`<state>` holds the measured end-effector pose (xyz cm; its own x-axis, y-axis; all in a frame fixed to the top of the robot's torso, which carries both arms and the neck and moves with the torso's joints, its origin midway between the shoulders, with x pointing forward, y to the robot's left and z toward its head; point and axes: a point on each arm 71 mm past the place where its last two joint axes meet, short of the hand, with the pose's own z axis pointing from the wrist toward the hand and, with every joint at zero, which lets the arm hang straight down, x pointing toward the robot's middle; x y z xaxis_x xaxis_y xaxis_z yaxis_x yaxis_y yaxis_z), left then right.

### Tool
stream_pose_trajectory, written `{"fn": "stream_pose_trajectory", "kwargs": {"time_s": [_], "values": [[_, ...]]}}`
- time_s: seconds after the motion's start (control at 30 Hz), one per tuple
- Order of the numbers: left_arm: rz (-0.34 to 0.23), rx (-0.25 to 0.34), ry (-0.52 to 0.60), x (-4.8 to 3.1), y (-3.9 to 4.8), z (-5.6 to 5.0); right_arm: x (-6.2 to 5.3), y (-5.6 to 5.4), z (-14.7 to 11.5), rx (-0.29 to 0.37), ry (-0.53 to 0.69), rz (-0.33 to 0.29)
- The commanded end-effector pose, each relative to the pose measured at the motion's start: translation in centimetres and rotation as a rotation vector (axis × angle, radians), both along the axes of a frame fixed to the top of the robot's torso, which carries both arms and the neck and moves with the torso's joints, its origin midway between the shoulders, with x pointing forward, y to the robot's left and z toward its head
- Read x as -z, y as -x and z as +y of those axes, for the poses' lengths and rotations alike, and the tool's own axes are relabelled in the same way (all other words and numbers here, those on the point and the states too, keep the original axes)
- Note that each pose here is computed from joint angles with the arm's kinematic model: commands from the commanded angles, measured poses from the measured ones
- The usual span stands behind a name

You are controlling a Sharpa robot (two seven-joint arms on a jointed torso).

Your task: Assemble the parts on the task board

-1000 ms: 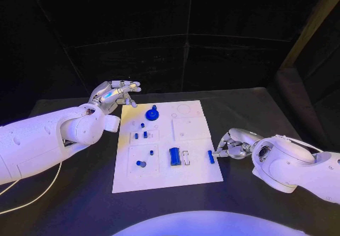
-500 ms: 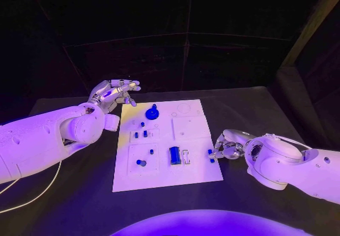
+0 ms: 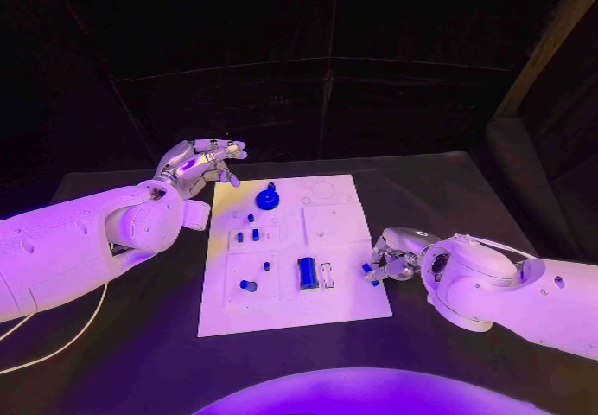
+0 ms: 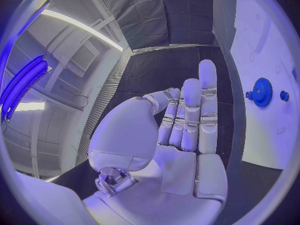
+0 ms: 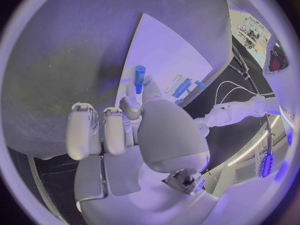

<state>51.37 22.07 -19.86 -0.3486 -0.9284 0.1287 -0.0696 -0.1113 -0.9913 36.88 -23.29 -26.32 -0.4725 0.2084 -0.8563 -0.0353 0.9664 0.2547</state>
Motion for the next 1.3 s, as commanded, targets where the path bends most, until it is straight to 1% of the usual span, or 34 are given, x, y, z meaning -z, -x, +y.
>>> {"fn": "stream_pose_trajectory", "kwargs": {"time_s": [0.03,0.2,0.3,0.37,0.53,0.6,0.87,1.07,1.17,1.3], "values": [[-0.009,0.008,0.005,-0.18,-0.01,-0.1,0.5,0.1,0.2,-0.039,0.092,0.010],[-0.012,0.009,0.007,-0.20,-0.01,-0.1,0.8,0.1,0.8,-0.084,0.173,0.012],[-0.012,0.011,0.008,-0.20,0.00,-0.1,0.9,0.1,1.1,-0.098,0.200,0.006],[-0.013,0.011,0.009,-0.21,0.00,-0.1,0.9,0.1,1.2,-0.100,0.208,0.002],[-0.014,0.011,0.009,-0.21,0.00,-0.1,0.7,0.0,1.3,-0.074,0.190,-0.031],[-0.015,0.011,0.010,-0.21,0.00,0.0,0.6,0.1,1.4,-0.066,0.173,-0.038],[-0.015,0.013,0.011,-0.19,-0.01,-0.1,0.0,0.4,2.1,-0.039,0.032,-0.056],[-0.015,0.014,0.011,-0.16,-0.02,-0.1,-0.6,0.7,2.1,0.003,-0.075,-0.087],[-0.015,0.014,0.011,-0.15,-0.01,-0.1,-0.8,0.8,2.1,0.025,-0.119,-0.086],[-0.015,0.015,0.012,-0.15,0.00,-0.2,-0.9,0.9,2.3,0.056,-0.187,-0.071]]}}
